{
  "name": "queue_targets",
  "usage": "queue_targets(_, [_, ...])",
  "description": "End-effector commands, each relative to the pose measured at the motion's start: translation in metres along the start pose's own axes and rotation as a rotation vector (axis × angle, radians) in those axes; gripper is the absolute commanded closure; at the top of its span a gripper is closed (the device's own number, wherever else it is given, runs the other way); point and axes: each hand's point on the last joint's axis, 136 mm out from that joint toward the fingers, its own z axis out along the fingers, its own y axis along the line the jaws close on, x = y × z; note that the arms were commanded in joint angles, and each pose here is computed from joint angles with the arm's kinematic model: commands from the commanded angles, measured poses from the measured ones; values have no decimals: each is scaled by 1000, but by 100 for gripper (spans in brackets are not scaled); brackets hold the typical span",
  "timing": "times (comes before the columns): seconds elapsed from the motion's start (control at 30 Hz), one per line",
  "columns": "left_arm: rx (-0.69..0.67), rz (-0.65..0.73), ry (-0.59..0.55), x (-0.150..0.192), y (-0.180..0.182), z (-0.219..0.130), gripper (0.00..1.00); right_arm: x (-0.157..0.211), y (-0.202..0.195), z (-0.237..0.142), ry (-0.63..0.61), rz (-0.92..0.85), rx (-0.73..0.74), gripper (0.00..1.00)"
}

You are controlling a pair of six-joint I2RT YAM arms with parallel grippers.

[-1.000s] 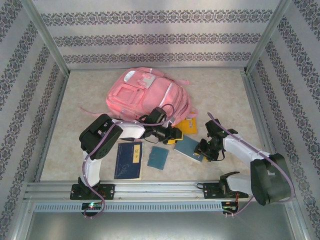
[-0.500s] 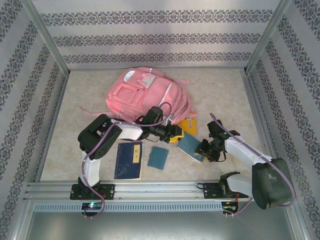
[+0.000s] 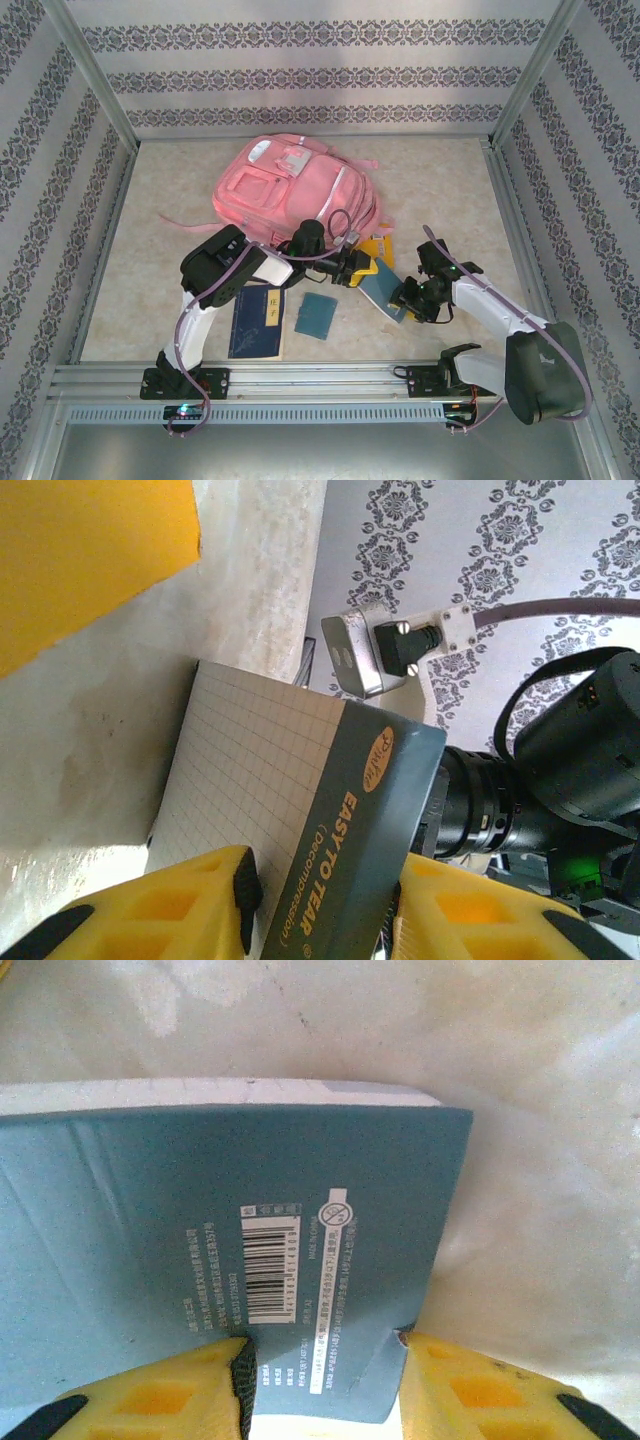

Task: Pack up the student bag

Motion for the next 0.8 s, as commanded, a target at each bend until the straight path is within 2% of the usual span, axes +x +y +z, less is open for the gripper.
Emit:
queue_targets(0.0, [18,89,163,35,-24,17,61,-3,2,8,-11,-26,-23,59])
queue_targets(0.1, [-69,117,140,33,-14,11,64,-4,1,8,-13,-30,-20,59])
queue_targets(0.2, [-194,185,151,38,-6,5,62,-5,2,7,-16,-34,-23,58])
queue_targets(0.27, [-263,249,163,41,-4,4,70,-6,3,7,-19,-34,-25,58])
queue_targets(0.4, [-277,293,155,38,-11,10,94,-10,7,1,-39,-40,-33,56])
queue_targets(0.47, [-301,332,142,39,-20,8,100,-14,11,-9,-72,-46,-30,49])
queue_targets(0.63, [-429,498,101,47,-53,-17,100,-21,14,-47,-164,-26,13,32])
queue_targets(0.77, [-539,682,-21,51,-87,-48,100,-24,30,-94,-266,-27,-1,28])
